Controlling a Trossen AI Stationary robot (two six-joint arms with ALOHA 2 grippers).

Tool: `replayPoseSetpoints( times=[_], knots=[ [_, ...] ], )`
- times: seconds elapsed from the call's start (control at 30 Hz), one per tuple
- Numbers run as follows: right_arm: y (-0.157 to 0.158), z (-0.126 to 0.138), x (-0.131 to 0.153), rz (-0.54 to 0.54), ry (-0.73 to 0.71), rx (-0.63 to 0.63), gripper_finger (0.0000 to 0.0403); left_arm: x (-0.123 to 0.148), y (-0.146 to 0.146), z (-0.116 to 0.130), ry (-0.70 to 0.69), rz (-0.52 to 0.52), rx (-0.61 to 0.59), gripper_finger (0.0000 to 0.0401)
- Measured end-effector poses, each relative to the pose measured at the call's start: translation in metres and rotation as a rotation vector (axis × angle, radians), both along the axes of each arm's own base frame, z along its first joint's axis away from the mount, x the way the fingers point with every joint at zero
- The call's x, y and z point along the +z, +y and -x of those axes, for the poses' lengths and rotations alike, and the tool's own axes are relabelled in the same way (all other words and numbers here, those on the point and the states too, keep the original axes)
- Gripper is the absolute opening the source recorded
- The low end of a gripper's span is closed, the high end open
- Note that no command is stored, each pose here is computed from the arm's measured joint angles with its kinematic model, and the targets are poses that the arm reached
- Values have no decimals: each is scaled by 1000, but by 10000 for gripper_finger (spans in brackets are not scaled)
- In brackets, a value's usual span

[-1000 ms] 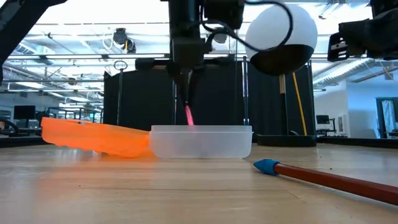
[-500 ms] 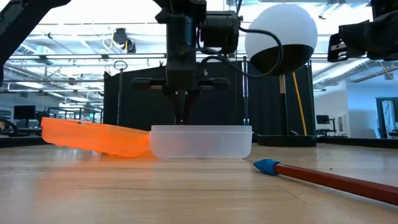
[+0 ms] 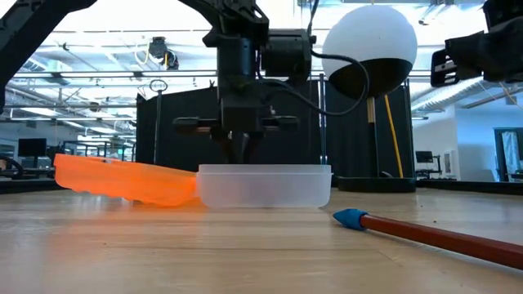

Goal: Pick & place school supplies into a supply box
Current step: Put the pink pencil into the orange supply box, then put the brown pencil into the orange supply box

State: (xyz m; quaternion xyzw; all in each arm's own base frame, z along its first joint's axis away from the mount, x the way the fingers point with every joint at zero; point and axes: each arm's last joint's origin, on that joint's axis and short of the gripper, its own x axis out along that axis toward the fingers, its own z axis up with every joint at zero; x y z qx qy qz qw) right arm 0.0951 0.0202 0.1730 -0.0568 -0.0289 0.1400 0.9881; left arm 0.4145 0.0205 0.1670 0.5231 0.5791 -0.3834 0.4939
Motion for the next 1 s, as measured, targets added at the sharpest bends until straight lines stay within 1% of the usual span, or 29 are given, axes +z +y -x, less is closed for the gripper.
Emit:
replayPoseSetpoints(
  times=[0.07, 0.2, 0.37, 0.43, 0.5, 0.57, 0.6, 0.63, 0.73, 0.77, 0.8, 0.83, 0.9, 0.93, 1.0],
  knots=[
    [0, 0, 0, -10, 5, 0, 0, 0, 1, 0, -4, -26, 27, 77],
    [0, 0, 0, -24, 9, 1, 0, 5, -1, 1, -16, -156, 45, 98],
    [0, 0, -1, -22, 17, 0, 0, 22, -20, 3, -46, -280, -35, 96],
    [0, 0, -1, -21, 20, -1, 0, 30, -29, 4, -82, -298, -54, 93],
    [0, 0, -2, -19, 27, -2, 0, 42, -39, 4, -134, -288, -52, 92],
    [0, -1, -2, -17, 30, -2, 0, 50, -51, 3, -204, -221, -36, 92],
    [0, -1, -3, -14, 34, -3, 0, 56, -59, 3, -246, -155, -26, 92],
    [0, -1, -3, -12, 36, -4, 0, 61, -68, 3, -286, -60, -16, 92],
    [0, -2, -4, -10, 51, -4, 0, 72, -97, -4, -424, 282, 12, 92],
    [0, -2, -4, -13, 57, -4, 0, 74, -107, -7, -465, 364, 27, 92],
    [0, -2, -4, -16, 58, -4, 0, 76, -118, -10, -503, 423, 40, 92],
    [0, -3, -4, -19, 60, -4, 0, 76, -129, -14, -553, 454, 59, 92],
    [0, -3, -4, -33, 57, -3, 0, 73, -147, -22, -657, 469, 92, 92],
    [0, -3, -3, -43, 50, -1, 0, 68, -154, -25, -673, 480, 103, 92],
    [0, -3, -1, -69, 36, 1, 0, 54, -162, -29, -661, 507, 129, 92]
  ],
)
